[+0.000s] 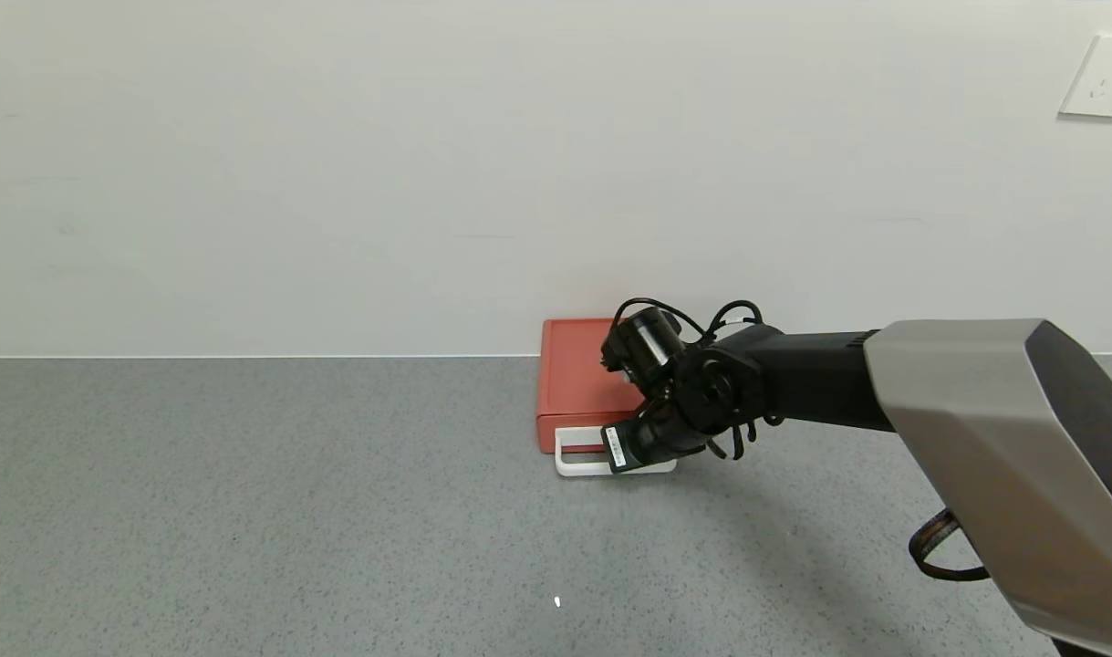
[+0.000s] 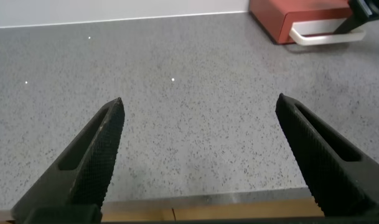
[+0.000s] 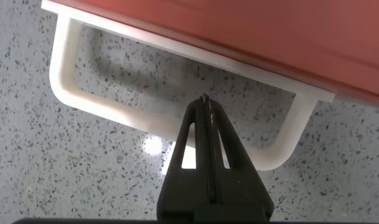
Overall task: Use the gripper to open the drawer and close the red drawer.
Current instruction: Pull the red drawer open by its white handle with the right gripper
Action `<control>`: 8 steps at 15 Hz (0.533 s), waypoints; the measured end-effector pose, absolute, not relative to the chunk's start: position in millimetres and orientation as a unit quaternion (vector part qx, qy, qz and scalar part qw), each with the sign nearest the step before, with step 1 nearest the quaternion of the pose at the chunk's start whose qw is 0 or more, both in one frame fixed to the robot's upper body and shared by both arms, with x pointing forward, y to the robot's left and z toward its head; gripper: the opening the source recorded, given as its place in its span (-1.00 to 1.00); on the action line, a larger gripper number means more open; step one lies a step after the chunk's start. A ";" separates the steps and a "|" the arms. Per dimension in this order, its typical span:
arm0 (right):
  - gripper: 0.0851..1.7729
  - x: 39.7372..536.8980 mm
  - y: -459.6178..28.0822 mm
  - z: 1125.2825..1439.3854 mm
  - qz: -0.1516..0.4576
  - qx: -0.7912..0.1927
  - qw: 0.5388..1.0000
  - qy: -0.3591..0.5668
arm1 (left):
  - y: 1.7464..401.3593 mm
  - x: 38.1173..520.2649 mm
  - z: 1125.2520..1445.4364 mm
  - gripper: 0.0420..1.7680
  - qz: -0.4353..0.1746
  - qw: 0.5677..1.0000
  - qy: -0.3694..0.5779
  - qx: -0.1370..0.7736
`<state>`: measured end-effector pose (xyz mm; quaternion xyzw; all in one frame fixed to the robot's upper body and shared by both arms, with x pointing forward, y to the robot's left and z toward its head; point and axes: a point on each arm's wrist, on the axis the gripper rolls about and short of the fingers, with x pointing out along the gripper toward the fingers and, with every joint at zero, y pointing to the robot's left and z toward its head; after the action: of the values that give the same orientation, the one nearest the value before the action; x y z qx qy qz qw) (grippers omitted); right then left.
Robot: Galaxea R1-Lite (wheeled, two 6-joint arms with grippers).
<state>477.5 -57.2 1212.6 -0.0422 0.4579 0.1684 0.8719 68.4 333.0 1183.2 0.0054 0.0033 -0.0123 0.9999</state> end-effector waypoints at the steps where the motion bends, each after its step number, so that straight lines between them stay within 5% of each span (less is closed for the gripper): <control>1: -0.96 475.6 -57.1 1211.9 0.170 -0.044 0.868 0.465 | 333.0 68.7 1183.6 0.98 -0.012 1.000 -0.001 0.005; 8: -0.96 463.0 -59.1 1212.1 0.171 -0.044 0.840 0.513 | 333.0 68.9 1182.9 0.98 -0.012 1.000 -0.001 0.005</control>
<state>463.0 -59.1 1212.1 -0.0436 0.5126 0.1712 0.8403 68.9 333.0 1182.9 0.0052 -0.0013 -0.0120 0.9999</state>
